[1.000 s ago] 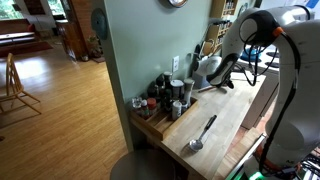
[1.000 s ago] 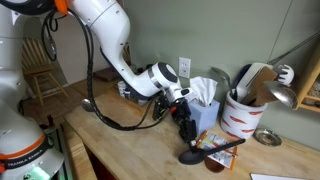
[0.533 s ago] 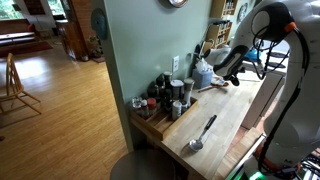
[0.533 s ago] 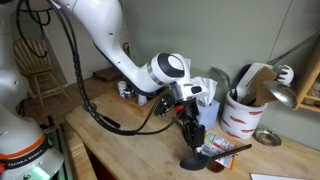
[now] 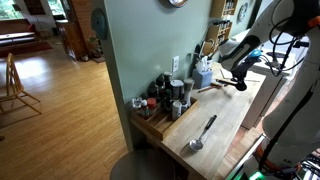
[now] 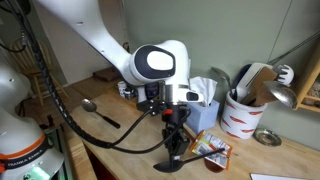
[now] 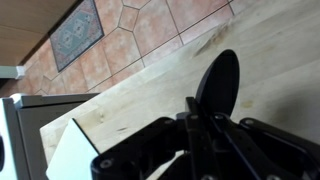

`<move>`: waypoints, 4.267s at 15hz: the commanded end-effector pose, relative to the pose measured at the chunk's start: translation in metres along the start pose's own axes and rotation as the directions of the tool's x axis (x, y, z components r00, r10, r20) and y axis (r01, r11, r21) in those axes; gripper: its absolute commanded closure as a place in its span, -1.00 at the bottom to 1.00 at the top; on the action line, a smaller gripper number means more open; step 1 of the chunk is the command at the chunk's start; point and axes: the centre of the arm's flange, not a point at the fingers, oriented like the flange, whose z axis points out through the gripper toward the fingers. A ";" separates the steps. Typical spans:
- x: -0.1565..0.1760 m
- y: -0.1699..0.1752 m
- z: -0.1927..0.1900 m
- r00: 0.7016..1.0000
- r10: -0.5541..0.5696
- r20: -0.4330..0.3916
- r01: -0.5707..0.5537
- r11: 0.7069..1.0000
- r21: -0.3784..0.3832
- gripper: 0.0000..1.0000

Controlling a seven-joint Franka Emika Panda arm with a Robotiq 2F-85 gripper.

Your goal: Move the black ladle to the left

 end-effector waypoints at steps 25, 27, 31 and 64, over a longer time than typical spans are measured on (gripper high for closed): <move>-0.159 -0.020 0.032 0.971 0.227 0.073 -0.184 0.516 0.837 0.90; -0.159 -0.019 0.032 0.971 0.228 0.072 -0.184 0.516 0.837 0.90; -0.178 -0.023 0.056 0.971 0.205 0.125 -0.205 0.439 0.875 0.98; -0.180 -0.126 0.057 0.984 -0.064 -0.167 0.177 0.496 0.850 0.98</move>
